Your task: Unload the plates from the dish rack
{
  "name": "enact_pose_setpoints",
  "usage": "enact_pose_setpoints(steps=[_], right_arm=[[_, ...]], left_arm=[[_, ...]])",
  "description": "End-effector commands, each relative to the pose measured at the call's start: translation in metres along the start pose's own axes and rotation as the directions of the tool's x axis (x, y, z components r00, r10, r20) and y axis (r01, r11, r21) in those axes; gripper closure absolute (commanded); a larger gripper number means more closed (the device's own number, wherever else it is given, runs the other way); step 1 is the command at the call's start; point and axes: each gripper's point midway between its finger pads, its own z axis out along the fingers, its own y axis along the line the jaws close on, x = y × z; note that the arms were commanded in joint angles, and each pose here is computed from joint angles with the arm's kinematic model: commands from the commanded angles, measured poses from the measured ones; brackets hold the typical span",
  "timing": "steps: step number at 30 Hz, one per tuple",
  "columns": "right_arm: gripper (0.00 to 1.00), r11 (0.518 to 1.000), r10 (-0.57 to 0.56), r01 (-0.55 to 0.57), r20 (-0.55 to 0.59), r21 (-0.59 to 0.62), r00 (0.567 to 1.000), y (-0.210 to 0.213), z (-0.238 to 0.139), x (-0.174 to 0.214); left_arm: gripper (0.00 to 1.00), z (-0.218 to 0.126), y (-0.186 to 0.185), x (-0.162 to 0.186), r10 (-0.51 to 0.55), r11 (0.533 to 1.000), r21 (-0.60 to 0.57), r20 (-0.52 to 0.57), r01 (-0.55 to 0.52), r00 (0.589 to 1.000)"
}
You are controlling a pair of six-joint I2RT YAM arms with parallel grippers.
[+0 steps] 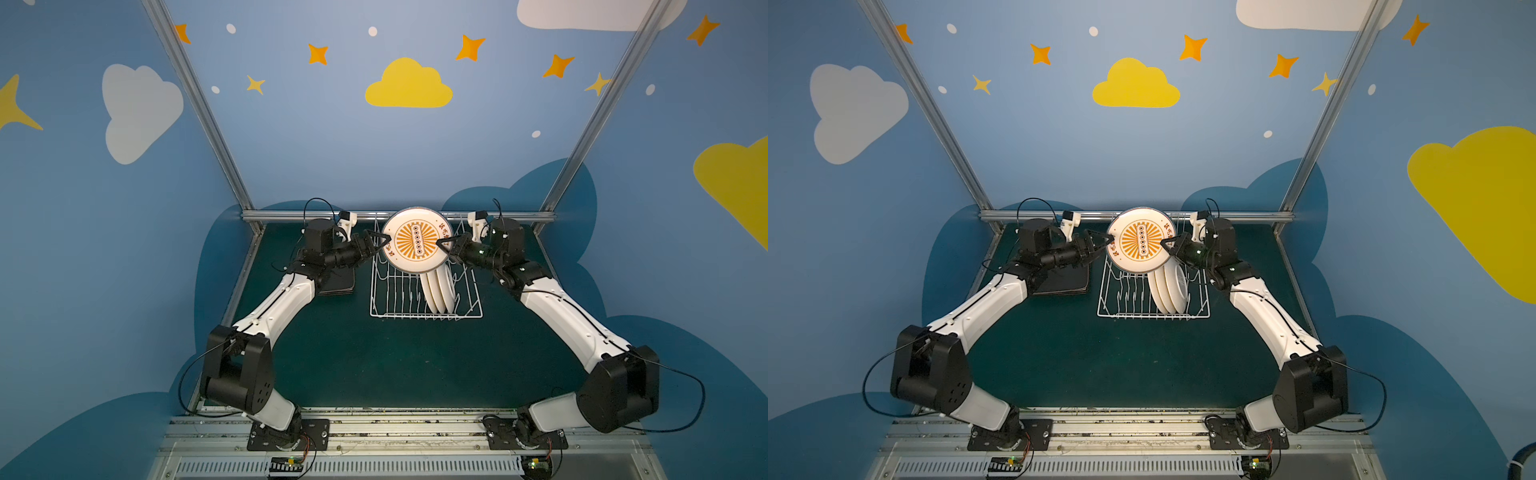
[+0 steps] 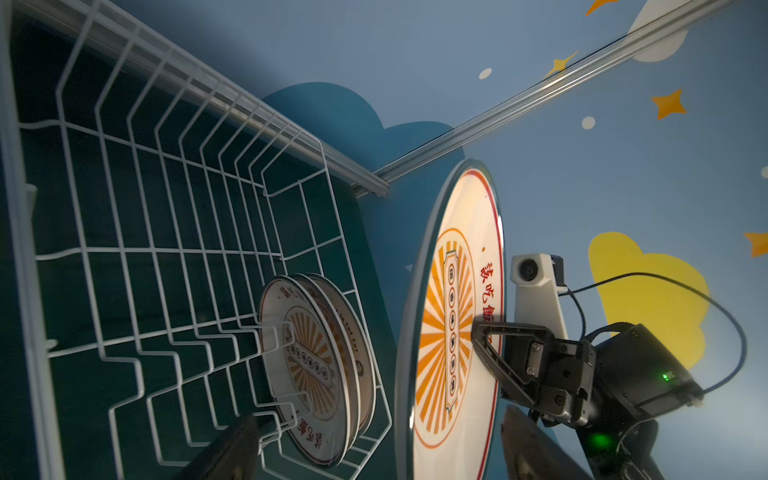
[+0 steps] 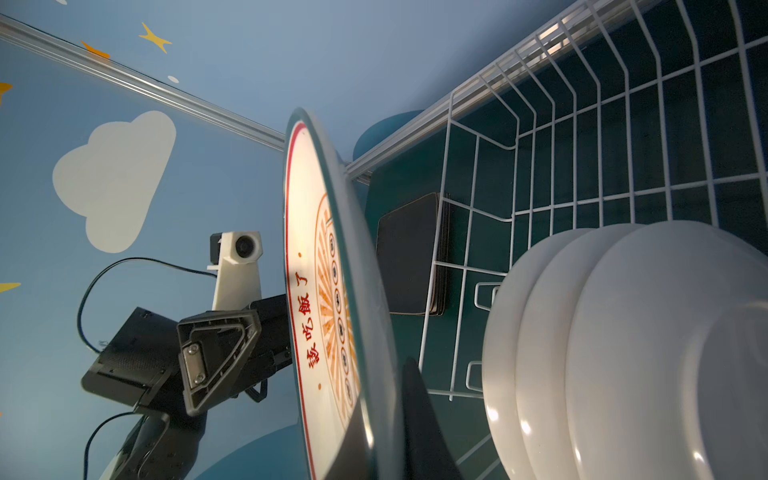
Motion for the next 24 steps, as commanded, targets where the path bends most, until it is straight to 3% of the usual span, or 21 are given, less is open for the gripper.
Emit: enact_pose_setpoints(steps=[1,15,24], right_arm=[[1.0,0.995,-0.058,0.06,0.032,-0.084,0.998,0.025,-0.01,-0.008],[1.0,0.995,-0.038,0.037,-0.013,-0.088,0.999,0.021,0.0,-0.001],[1.0,0.996,-0.027,0.023,-0.042,-0.09,0.999,0.018,0.004,0.004]], left_arm=[[0.17,0.004,-0.029,0.002,-0.007,0.995,0.095,-0.053,0.013,0.999],[0.45,0.024,-0.023,0.025,-0.017,0.998,0.05,-0.14,0.024,0.99],[0.73,0.022,-0.021,0.026,-0.021,0.999,0.04,-0.136,0.026,0.991]])
